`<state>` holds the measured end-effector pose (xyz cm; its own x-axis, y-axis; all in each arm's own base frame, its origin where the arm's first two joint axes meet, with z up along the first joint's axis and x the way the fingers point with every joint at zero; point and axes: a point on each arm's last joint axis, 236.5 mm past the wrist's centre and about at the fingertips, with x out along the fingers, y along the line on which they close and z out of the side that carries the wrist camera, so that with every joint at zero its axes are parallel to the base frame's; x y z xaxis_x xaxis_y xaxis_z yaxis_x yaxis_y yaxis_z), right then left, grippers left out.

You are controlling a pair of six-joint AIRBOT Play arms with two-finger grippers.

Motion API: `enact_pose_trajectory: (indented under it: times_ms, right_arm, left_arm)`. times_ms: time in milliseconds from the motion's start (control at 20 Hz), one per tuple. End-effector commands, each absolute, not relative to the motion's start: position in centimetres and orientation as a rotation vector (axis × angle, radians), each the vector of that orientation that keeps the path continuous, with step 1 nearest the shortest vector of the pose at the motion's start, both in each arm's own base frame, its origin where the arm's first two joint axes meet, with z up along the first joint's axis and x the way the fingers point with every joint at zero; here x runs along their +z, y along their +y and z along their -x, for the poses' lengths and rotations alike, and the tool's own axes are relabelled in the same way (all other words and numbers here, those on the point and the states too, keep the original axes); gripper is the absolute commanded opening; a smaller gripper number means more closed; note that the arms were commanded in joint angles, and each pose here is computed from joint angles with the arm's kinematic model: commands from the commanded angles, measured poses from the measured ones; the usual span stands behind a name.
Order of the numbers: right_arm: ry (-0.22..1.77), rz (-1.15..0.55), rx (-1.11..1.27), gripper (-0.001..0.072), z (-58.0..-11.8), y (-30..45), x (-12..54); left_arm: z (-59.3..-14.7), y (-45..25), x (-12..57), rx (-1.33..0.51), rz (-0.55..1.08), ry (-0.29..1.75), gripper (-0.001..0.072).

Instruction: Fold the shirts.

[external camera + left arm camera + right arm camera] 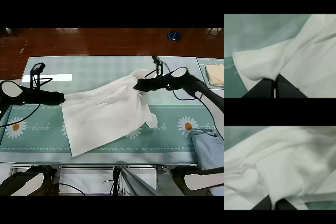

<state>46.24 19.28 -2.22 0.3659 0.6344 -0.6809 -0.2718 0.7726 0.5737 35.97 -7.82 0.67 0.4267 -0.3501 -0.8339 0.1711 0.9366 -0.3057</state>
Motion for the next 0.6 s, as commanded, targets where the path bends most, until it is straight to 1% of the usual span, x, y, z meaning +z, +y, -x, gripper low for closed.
enact_pose_trajectory:
  times_ms: [0,100,150,250,300,450,550]
  right_arm:
    - [0.812,-0.198,0.598,0.0026,-47.4,16.9,8.1]
    - [0.653,-0.112,0.523,0.0026,-47.2,13.9,16.4]
    - [0.578,-0.08,0.479,0.0026,-46.7,12.4,20.4]
    - [0.421,-0.031,0.389,0.0026,-44.6,9.4,28.8]
    - [0.352,-0.01,0.359,0.0026,-43.2,8.5,32.3]
    - [0.169,0.028,0.341,0.0026,-37.8,7.9,41.4]
    - [0.101,0.006,0.352,0.0026,-34.1,8.2,45.3]
  left_arm:
    - [-38.3,-6.9,8.5,-0.32,0.085,0.881,0.0025]
    - [-39.0,-5.6,17.4,-0.282,-0.013,0.674,0.0025]
    - [-38.6,-5.1,22.0,-0.259,-0.044,0.571,0.0025]
    - [-36.2,-4.3,31.1,-0.212,-0.07,0.366,0.0025]
    - [-34.6,-4.2,34.6,-0.203,-0.084,0.282,0.0025]
    - [-29.0,-4.9,42.3,-0.216,-0.088,0.08,0.0025]
    - [-25.8,-5.7,44.8,-0.244,-0.076,0.003,0.0025]
